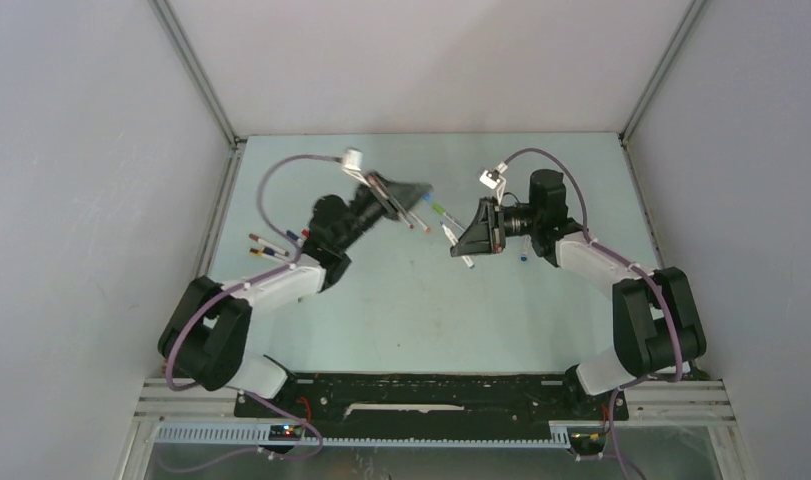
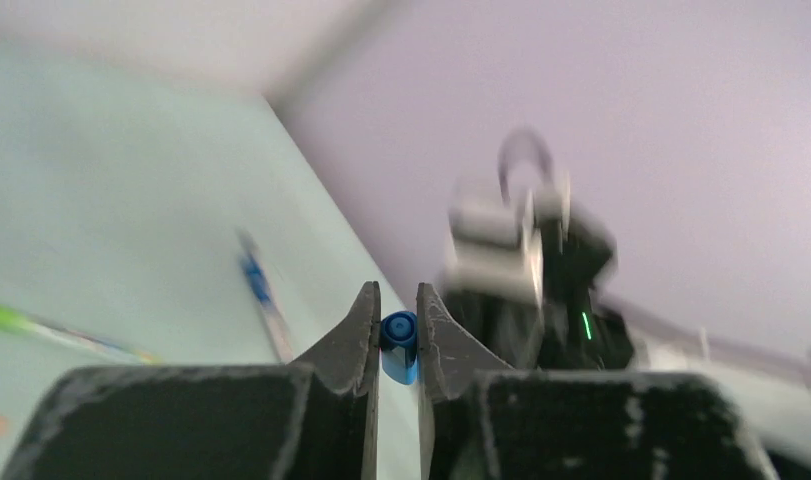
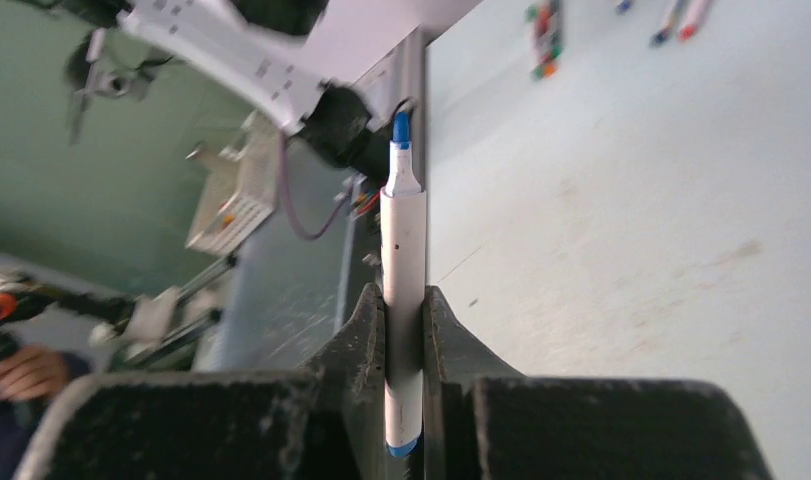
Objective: Open the pen caps
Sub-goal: Open the pen cap from the pen, then place the pen at the center of the board, then place the pen cap at the center of the board.
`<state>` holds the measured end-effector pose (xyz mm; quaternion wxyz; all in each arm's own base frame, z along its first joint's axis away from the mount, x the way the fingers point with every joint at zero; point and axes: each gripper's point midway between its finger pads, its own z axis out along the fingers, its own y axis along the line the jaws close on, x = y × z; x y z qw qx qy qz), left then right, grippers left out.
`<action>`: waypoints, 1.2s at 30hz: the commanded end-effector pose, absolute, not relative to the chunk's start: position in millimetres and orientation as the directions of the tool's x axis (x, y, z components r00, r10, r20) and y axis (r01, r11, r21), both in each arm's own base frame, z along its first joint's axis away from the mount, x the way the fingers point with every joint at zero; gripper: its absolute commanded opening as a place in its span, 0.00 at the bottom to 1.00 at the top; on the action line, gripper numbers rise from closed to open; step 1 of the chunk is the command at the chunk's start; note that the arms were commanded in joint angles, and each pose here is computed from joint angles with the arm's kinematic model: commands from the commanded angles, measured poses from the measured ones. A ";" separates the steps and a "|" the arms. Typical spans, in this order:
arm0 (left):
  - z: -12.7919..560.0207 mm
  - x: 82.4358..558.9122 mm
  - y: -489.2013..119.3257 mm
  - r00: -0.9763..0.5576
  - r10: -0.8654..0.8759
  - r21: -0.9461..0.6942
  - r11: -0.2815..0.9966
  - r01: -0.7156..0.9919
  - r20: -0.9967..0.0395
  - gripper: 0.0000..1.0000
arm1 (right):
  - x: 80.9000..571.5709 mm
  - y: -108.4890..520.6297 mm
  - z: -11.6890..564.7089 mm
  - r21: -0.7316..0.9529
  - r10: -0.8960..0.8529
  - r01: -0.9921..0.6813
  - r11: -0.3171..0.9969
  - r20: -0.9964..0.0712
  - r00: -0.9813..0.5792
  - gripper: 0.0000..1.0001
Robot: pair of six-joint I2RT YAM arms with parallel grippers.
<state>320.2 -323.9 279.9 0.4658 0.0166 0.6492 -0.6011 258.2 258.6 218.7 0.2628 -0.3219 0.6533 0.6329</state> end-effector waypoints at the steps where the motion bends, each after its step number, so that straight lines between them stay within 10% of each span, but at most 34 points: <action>1: 396.2 397.6 -190.6 0.009 -0.842 -0.700 0.455 0.551 -0.540 0.00 | 207.5 249.6 208.0 0.762 -0.228 -0.619 -0.193 -0.648 -0.727 0.00; 13: 370.7 394.5 -148.8 0.009 -0.813 -0.727 0.526 0.442 -0.583 0.00 | 220.4 240.7 207.9 0.730 -0.176 -0.669 -0.138 -0.683 -0.709 0.00; 26: 226.1 378.7 -101.5 -0.456 -0.603 -0.697 0.715 0.055 -0.654 0.00 | 303.2 178.7 156.0 0.469 -0.202 -0.708 0.527 -0.740 -0.641 0.00; 36: 121.6 371.0 -118.0 -0.742 -0.424 -0.522 0.845 -0.117 -0.519 0.00 | 339.8 138.2 119.3 0.350 -0.173 -0.524 0.776 -0.681 -0.711 0.00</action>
